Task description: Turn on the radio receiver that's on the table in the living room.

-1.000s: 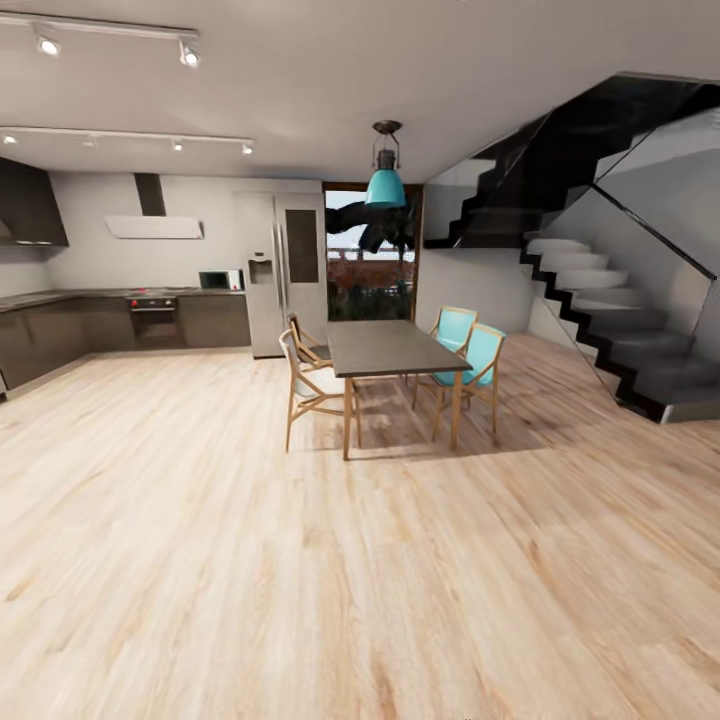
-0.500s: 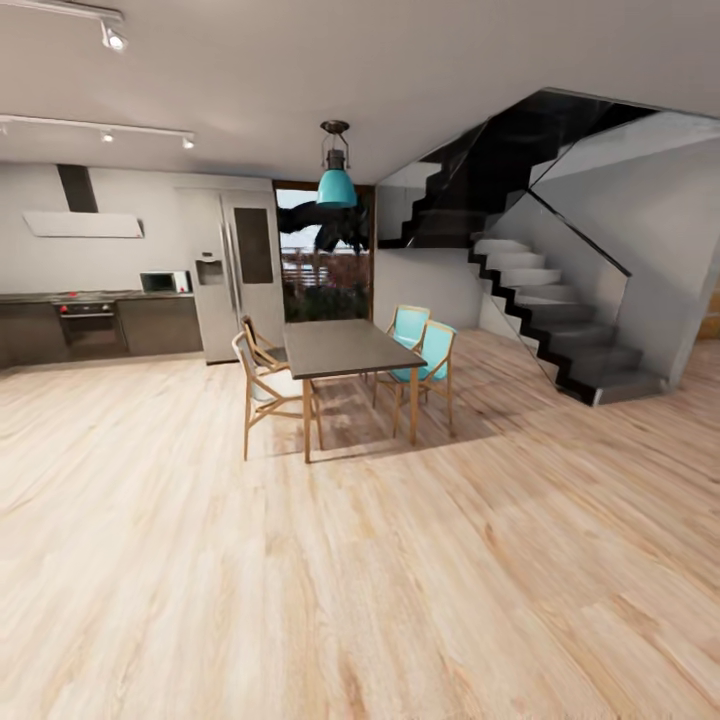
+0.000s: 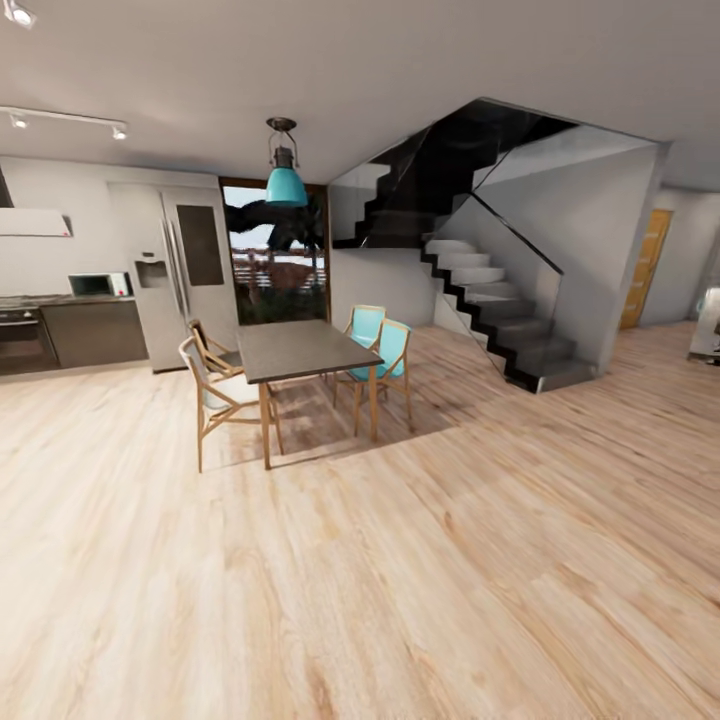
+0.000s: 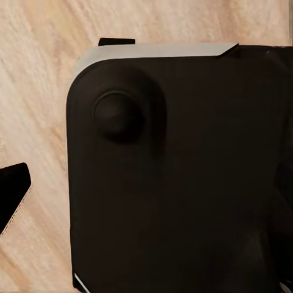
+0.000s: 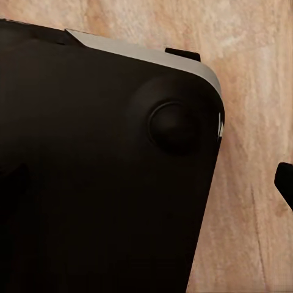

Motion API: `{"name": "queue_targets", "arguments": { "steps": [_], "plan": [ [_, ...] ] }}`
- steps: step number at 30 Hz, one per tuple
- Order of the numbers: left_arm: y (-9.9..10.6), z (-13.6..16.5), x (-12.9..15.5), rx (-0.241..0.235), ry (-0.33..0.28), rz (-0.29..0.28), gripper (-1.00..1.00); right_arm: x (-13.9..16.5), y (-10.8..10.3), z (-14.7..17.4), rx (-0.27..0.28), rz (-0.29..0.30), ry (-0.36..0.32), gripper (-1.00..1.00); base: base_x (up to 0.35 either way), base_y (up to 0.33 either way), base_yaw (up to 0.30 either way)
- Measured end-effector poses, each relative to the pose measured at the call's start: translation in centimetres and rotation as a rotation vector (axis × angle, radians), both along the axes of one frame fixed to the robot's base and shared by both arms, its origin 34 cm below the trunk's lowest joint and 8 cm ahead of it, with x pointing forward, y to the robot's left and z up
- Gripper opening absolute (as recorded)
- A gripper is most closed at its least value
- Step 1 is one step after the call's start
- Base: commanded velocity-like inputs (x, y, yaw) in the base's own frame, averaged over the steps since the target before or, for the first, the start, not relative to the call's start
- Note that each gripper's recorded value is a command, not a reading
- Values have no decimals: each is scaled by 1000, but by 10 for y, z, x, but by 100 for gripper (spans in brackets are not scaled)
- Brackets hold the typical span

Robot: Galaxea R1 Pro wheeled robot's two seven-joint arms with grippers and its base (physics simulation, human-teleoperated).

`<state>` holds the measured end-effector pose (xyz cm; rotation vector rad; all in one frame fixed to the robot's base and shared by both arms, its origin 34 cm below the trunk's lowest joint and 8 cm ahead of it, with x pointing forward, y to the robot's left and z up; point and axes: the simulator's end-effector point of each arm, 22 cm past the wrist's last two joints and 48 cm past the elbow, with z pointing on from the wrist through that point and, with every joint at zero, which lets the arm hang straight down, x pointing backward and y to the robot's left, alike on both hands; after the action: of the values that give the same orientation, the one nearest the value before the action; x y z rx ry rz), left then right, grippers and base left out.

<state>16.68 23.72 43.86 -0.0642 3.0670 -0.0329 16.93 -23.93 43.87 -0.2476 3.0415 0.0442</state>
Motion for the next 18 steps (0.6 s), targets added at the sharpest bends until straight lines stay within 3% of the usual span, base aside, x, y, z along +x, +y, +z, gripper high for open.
{"name": "queue_targets", "arguments": {
  "steps": [18],
  "plan": [
    [-1, 0, 0, -1, 0, 0, 100, 0, 0, 0, 0, 1, 1, 100, 0, 0, -293]
  ]
}}
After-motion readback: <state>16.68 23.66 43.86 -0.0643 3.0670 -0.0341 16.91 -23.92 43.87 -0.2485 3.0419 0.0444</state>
